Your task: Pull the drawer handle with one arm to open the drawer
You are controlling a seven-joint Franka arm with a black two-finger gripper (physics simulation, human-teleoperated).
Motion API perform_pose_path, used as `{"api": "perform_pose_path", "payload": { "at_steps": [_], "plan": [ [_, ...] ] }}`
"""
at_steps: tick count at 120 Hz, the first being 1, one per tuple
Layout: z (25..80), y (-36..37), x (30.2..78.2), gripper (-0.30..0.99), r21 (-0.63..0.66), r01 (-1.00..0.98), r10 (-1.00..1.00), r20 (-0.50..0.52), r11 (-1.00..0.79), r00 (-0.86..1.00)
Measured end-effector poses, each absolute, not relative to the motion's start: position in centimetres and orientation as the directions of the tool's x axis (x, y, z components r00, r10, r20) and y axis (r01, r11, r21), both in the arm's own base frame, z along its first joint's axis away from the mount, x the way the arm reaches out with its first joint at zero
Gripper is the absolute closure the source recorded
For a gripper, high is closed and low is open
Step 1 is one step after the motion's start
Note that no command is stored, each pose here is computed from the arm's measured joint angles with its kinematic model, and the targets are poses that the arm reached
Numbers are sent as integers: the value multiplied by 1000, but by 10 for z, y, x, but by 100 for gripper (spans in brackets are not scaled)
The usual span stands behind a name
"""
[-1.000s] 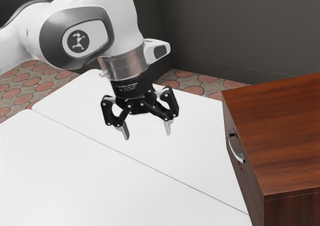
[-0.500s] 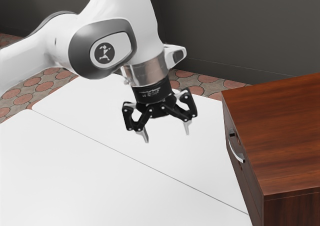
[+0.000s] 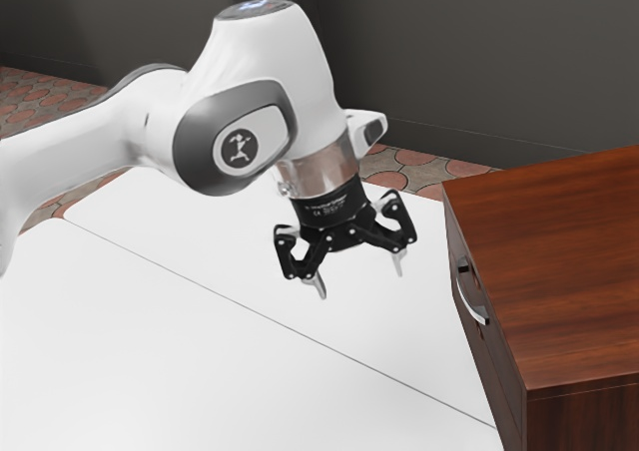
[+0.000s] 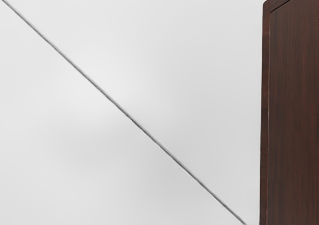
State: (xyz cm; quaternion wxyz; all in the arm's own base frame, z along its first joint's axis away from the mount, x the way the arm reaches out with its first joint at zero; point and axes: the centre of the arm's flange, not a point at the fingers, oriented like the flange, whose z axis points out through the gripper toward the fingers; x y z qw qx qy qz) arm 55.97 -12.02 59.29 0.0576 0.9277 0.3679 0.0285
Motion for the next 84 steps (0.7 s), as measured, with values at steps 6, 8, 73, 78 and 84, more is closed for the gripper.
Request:
{"api": "perform_pose_path", "payload": {
  "at_steps": [6,8,73,78,84],
  "plan": [
    [590,-121,560,0,137,681,689,15,-719,725],
    [590,-121,560,0,140,682,690,17,-718,724],
    [565,-135,558,0,321,686,720,-16,-653,694],
    [565,-136,558,0,337,683,721,-15,-648,692],
    [566,-137,559,0,356,680,723,-15,-642,690]
  ]
}}
